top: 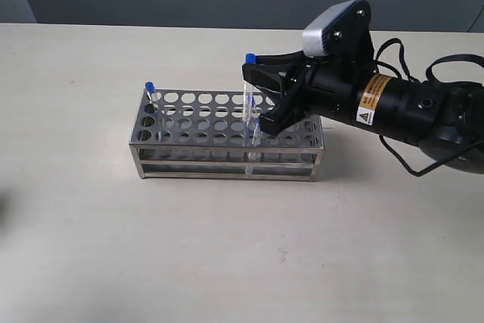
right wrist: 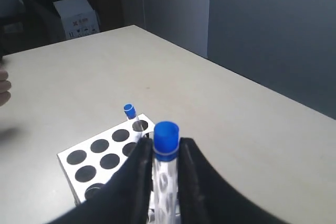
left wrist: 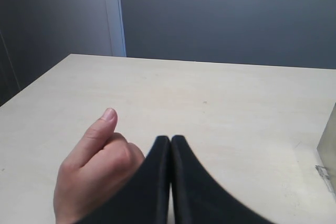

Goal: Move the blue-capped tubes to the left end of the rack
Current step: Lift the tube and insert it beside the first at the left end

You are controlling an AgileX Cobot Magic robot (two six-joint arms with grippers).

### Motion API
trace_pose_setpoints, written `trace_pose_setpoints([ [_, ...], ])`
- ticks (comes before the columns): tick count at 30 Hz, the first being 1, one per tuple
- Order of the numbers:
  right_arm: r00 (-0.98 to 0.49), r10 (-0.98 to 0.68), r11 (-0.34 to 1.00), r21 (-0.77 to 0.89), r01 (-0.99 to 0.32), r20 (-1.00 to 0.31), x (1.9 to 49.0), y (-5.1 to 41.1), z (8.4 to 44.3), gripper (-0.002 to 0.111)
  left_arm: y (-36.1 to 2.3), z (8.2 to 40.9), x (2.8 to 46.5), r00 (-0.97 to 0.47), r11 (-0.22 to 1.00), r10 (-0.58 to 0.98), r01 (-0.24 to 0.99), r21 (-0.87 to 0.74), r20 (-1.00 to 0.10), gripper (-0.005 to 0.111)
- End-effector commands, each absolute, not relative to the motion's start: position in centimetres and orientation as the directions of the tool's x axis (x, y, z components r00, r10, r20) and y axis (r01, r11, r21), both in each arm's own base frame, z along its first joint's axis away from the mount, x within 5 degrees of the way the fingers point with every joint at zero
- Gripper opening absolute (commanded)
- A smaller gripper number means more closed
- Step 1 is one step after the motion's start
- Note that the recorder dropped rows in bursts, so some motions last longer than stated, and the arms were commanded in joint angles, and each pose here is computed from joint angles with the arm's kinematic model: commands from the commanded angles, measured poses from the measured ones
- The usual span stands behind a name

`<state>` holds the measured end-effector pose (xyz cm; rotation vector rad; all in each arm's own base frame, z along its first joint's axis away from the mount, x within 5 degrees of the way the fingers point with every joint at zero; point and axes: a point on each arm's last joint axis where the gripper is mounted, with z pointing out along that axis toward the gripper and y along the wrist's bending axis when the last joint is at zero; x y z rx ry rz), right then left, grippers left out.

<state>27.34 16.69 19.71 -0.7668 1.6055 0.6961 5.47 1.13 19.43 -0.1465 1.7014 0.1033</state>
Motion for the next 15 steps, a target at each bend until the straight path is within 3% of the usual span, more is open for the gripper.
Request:
trace_pose_setpoints([
  [1,-0.076,-0.076,0.582,0.018,-0.813,-0.994,27.5,17.0,20.7,-0.001,1.1,19.3,5.5,-0.132,0.989,-0.04,-0.149,-0.021,-0.99,0.0],
  [15,-0.011,-0.123,0.399,-0.039,-0.916,-0.992,30.1,24.1,21.6,-0.001,1.1,19.3,5.5,-0.133,0.989,-0.038,-0.148,-0.018,-0.99,0.0],
])
